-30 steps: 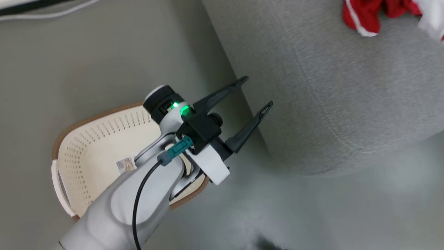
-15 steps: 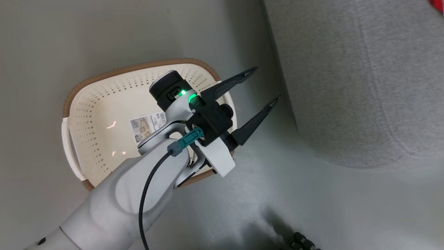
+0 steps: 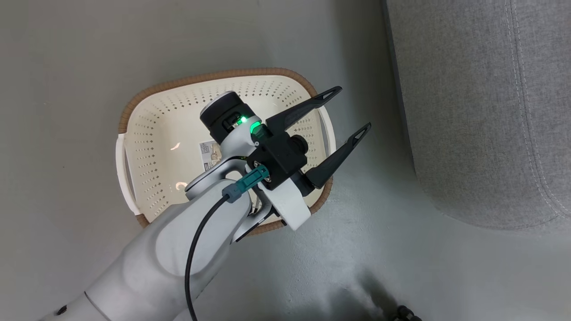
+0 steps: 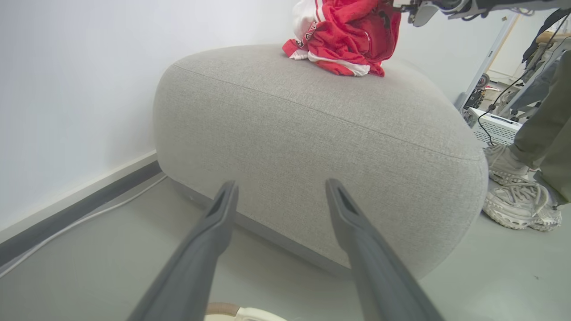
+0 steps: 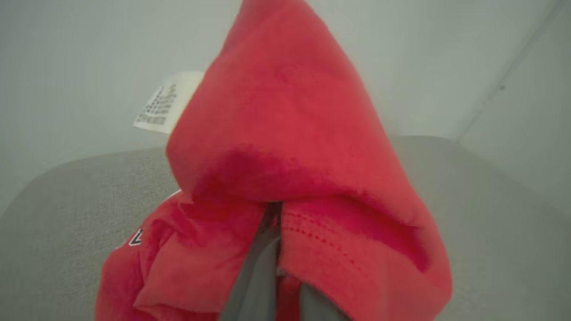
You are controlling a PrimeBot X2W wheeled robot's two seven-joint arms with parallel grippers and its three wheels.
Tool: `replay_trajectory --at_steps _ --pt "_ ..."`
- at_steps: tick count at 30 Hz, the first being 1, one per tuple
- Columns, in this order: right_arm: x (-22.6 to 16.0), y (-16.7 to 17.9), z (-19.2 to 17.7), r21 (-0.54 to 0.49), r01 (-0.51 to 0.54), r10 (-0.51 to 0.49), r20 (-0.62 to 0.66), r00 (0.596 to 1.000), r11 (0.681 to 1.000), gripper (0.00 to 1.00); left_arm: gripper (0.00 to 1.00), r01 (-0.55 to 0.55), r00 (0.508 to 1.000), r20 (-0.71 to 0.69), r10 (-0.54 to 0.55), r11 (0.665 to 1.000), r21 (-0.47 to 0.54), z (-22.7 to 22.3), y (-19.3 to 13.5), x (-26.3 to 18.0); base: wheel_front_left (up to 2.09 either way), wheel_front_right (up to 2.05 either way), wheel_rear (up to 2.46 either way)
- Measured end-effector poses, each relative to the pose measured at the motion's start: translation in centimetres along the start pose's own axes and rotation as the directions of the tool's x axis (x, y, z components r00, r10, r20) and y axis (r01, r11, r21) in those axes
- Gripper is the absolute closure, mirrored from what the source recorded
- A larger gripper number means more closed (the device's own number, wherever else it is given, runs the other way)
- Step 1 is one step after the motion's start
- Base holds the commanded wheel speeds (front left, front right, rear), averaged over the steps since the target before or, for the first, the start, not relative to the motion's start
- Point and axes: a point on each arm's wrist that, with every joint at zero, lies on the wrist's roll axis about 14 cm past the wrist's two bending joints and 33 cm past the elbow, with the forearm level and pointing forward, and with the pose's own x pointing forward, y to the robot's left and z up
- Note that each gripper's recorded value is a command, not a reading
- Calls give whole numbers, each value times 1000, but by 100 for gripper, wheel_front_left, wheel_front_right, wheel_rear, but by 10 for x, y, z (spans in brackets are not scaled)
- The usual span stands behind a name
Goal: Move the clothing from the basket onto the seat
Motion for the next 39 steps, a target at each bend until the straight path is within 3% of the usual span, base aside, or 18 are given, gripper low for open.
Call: replay_trajectory --at_steps 1,2,3,7,13,25,33,39 --pt "-4 2 -7 2 -7 7 -17 1000 1000 71 0 -3 1000 3 3 1000 4 3 0 0 0 0 0" --pt "-8 4 -13 16 -10 11 -30 1000 1000 22 0 -8 1000 7 8 1000 6 6 0 -1 0 0 0" --pt "-12 6 -18 31 -13 15 -43 999 999 0 0 -11 1000 10 11 1000 10 9 0 -1 0 0 0" --pt "-38 20 -48 74 -52 60 -112 992 996 0 0 -26 1000 13 25 999 20 17 -3 -6 0 0 0" --pt "-65 34 -57 91 -117 128 -129 983 989 0 0 -51 998 29 51 998 33 34 -7 -11 0 0 0" --pt "-103 77 -25 143 -271 276 -20 961 952 0 0 -204 978 56 202 979 18 61 -2 -44 0 0 0" --pt "-129 120 20 179 -397 381 118 917 900 0 0 -413 908 87 410 911 10 83 24 -97 0 0 0" --pt "-154 154 49 159 -499 466 204 861 852 0 0 -572 814 129 566 820 7 102 42 -149 0 0 0"
